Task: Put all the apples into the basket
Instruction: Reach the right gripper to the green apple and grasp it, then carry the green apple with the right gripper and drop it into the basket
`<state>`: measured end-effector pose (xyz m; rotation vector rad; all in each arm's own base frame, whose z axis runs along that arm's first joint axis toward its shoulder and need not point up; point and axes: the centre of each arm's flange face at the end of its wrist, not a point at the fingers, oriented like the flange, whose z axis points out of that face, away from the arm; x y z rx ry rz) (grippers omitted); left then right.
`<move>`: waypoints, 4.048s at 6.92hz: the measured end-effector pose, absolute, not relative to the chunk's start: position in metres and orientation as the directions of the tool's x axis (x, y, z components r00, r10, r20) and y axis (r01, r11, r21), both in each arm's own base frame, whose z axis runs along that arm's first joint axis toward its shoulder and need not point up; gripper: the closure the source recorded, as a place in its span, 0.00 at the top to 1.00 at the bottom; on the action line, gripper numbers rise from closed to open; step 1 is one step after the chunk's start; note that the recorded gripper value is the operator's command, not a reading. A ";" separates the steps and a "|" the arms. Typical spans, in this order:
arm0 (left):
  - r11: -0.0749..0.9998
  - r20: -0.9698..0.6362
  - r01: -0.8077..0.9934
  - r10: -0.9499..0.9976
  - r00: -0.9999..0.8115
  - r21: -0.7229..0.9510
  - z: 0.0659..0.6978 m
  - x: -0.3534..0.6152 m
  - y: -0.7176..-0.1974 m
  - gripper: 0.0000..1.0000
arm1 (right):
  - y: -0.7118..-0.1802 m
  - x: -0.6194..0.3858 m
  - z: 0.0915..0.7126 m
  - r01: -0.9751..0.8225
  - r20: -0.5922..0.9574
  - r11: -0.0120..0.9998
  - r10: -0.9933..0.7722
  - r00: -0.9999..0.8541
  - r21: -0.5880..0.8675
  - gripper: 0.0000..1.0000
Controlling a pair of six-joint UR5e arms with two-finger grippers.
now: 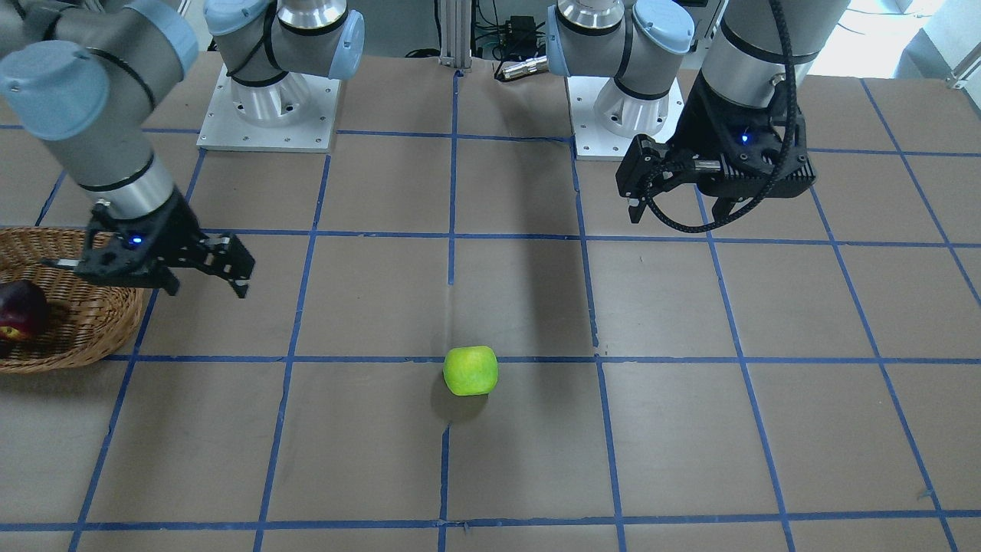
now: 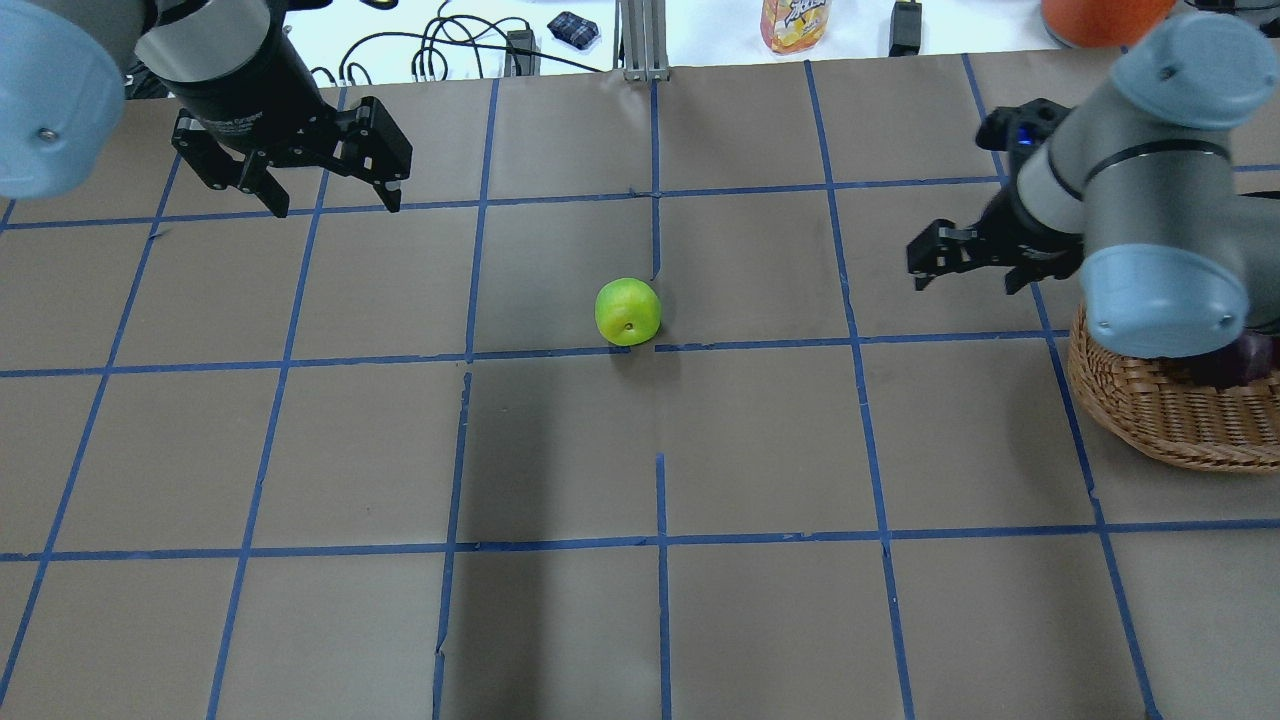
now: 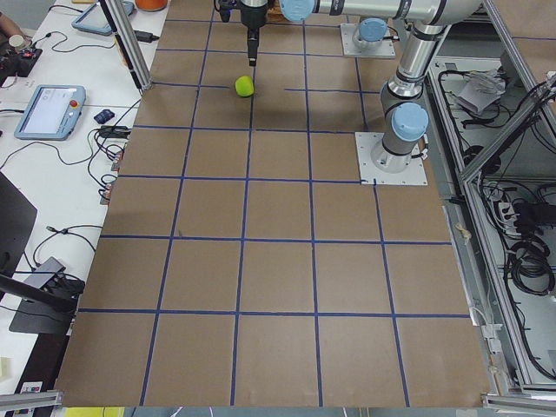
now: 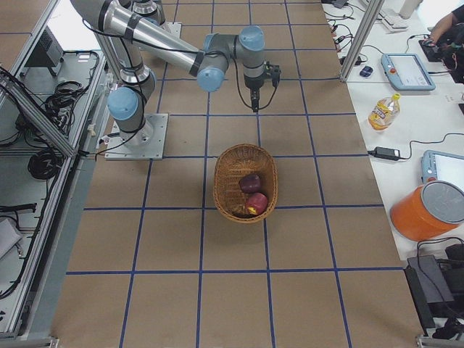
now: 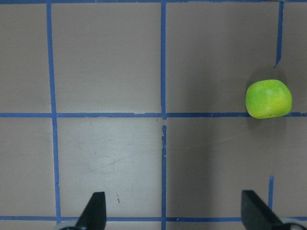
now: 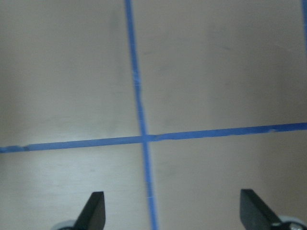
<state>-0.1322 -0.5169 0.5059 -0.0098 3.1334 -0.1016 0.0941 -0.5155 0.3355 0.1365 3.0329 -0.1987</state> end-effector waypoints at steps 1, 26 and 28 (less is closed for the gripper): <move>0.997 -0.002 -0.003 -0.003 -1.000 -0.075 0.509 -0.132 -0.519 1.00 | -0.532 0.156 0.335 0.119 -0.159 0.987 0.101 -0.982 -0.111 1.00; 0.997 -0.015 -0.001 -0.002 -1.000 -0.076 0.514 -0.108 -0.514 1.00 | -0.473 -0.155 0.235 -0.054 0.149 0.996 -0.043 -0.988 -0.074 1.00; 0.997 -0.015 -0.001 -0.002 -1.000 -0.073 0.513 -0.108 -0.513 1.00 | -0.471 -0.160 0.234 -0.069 0.130 0.994 -0.057 -0.990 -0.090 1.00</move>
